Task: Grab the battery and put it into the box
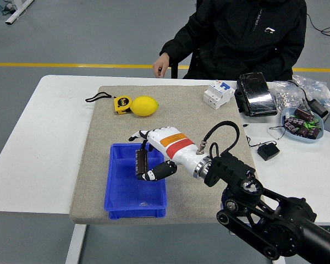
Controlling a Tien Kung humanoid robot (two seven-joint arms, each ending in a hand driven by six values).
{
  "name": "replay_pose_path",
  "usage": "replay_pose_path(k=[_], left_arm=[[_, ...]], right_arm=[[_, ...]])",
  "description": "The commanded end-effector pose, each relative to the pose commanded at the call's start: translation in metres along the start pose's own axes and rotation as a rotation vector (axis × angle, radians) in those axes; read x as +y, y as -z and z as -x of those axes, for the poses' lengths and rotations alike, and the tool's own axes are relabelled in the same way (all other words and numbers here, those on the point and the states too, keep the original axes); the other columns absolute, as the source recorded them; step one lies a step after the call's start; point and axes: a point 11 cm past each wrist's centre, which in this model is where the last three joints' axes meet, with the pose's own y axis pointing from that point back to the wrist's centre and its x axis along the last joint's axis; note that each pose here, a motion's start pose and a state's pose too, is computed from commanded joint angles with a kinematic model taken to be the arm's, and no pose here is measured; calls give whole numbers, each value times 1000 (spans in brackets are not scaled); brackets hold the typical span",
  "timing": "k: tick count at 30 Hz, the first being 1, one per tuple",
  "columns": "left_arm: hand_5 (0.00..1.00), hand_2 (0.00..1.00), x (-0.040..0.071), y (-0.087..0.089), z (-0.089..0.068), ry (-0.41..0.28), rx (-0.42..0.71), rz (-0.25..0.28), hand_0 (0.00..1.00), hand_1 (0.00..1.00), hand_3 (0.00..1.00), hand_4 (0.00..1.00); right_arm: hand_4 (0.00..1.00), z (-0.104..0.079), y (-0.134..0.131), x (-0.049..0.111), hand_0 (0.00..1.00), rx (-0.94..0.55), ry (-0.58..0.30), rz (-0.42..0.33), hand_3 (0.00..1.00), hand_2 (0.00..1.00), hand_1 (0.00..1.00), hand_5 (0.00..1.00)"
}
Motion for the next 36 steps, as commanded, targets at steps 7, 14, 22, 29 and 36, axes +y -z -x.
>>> replay_pose_path(k=[7,14,22,29,36], left_arm=[[540,653,0,2,-1,-1,2,-4,723,688,584,632],[538,655,0,2,0,-2,-2,-7,729,688,584,631],[539,655,0,1,-2,-4,4,-3,729,688,585,632],[542,653,0,-1,-3,-6,8,0,729,686,585,634],[539,654,0,-1,-2,-5,9,0,730,688,586,632]], right_arm=[[998,0,-9,1,444,-18,10,33,998,755,557,253],[998,4,0,0,446,-19,22,4,998,780,564,255],[998,-30,-18,2,438,30,-81,9,965,752,556,249],[998,-51,-41,6,620,263,-26,9,817,740,657,264],[998,-32,-68,11,666,386,130,50,816,757,677,266]])
